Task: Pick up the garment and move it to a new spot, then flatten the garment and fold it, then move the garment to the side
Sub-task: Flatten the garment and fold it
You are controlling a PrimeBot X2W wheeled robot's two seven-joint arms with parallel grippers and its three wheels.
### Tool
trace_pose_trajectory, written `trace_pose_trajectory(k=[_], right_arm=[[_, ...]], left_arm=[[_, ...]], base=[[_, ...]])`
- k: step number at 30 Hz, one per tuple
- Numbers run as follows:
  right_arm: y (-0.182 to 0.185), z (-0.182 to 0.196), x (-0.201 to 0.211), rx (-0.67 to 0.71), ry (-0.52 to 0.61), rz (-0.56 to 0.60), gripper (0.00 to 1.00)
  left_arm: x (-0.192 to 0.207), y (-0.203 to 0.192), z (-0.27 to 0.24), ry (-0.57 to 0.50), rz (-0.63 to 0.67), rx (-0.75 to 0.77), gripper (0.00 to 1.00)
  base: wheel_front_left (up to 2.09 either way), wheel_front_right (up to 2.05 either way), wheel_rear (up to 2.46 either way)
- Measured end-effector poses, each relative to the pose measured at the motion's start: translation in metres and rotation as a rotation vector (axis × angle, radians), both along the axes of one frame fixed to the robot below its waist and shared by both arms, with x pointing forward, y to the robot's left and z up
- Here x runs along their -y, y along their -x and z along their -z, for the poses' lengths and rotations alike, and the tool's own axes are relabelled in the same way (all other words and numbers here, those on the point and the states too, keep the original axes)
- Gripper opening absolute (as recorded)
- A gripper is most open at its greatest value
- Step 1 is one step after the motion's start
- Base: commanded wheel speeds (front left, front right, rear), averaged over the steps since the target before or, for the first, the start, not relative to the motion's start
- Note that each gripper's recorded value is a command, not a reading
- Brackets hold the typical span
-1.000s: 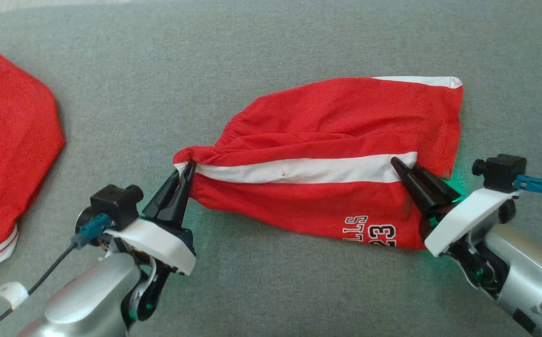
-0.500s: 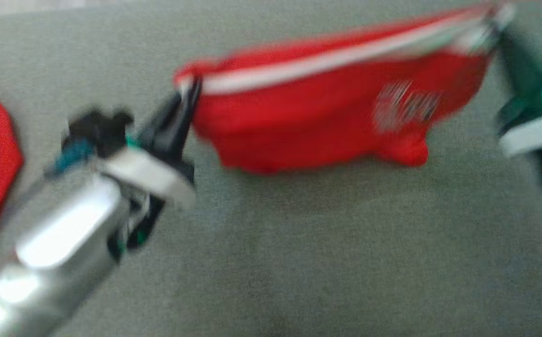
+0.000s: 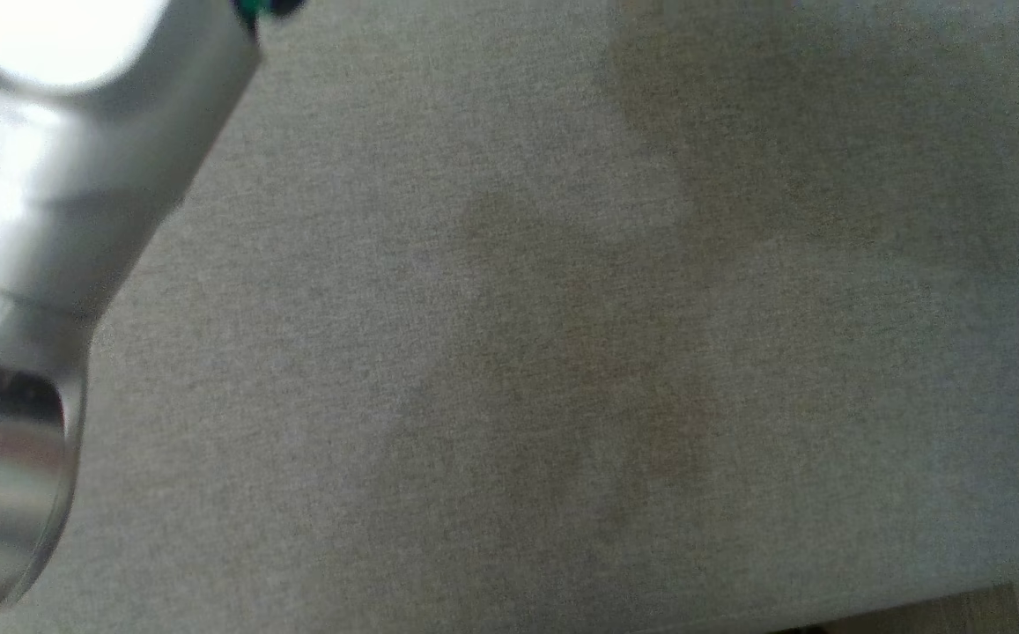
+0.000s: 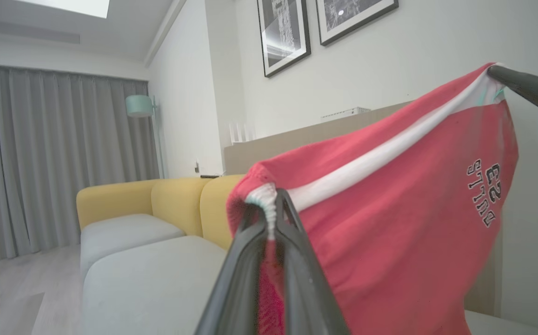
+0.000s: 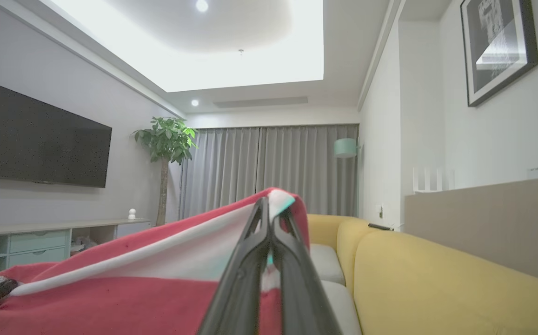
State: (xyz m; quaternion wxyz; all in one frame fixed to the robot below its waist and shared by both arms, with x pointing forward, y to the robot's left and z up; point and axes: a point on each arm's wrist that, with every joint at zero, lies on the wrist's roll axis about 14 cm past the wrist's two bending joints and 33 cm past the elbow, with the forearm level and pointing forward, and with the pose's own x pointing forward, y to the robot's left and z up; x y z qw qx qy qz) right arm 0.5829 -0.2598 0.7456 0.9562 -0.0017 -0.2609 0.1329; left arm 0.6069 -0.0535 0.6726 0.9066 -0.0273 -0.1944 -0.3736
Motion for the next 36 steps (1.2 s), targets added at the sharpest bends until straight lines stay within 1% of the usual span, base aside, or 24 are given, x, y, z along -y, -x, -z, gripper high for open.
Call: trace_pose_trajectory(k=[2,5,7,9,11,13,14,16,19,21,24,27,30,33,36], right_arm=[[-0.003,-0.008,0.003,0.028,0.012,0.009,0.00],[-0.004,0.001,0.000,0.014,0.020,-0.002,0.00],[-0.002,0.019,-0.005,-0.027,0.012,-0.024,0.00],[0.001,0.052,-0.011,-0.109,-0.001,-0.048,0.00],[0.011,0.103,-0.016,-0.238,-0.015,-0.070,0.00],[0.031,0.156,-0.020,-0.378,-0.030,-0.083,0.00],[0.042,0.178,-0.020,-0.443,-0.056,-0.086,0.00],[0.068,0.213,-0.020,-0.549,-0.094,-0.090,0.00],[0.104,0.243,-0.012,-0.654,-0.167,-0.063,0.00],[0.131,0.261,-0.007,-0.723,-0.182,-0.042,0.00],[0.179,0.287,-0.006,-0.833,-0.221,-0.028,0.00],[0.222,0.300,-0.005,-0.915,-0.263,-0.013,0.00],[0.254,0.298,-0.006,-0.952,-0.307,-0.013,0.00],[0.270,0.286,0.001,-0.941,-0.312,-0.004,0.00],[0.265,0.271,0.010,-0.897,-0.290,0.008,0.00]], left_arm=[[0.004,-0.006,-0.010,0.019,0.001,0.032,0.00],[0.006,-0.007,0.005,-0.010,0.010,0.022,0.00],[0.004,-0.002,0.029,-0.043,0.010,-0.010,0.00],[0.001,0.008,0.068,-0.082,0.011,-0.079,0.00],[-0.001,0.029,0.119,-0.143,0.022,-0.167,0.00],[-0.007,0.055,0.160,-0.127,0.016,-0.289,0.00],[-0.010,0.071,0.180,-0.117,0.019,-0.354,0.00],[-0.014,0.107,0.216,-0.118,0.025,-0.469,0.00],[-0.017,0.164,0.256,-0.146,0.039,-0.591,0.00],[-0.017,0.197,0.270,-0.170,0.053,-0.638,0.00],[-0.023,0.227,0.276,-0.166,0.028,-0.685,0.00],[-0.030,0.249,0.275,-0.158,0.000,-0.705,0.00],[-0.035,0.272,0.271,-0.147,-0.003,-0.721,0.00],[-0.039,0.290,0.266,-0.138,0.008,-0.738,0.00],[-0.035,0.291,0.247,-0.079,0.018,-0.742,0.00]], base=[[0.00,0.00,0.00],[0.00,0.00,0.00],[0.00,0.00,0.00],[0.00,0.00,0.00],[0.00,0.00,0.00],[0.00,0.00,0.00],[0.00,0.00,0.00],[0.00,0.00,0.00],[0.00,0.00,0.00],[0.00,0.00,0.00],[0.00,0.00,0.00],[0.00,0.00,0.00],[0.00,0.00,0.00],[0.00,0.00,0.00],[0.00,0.00,0.00]])
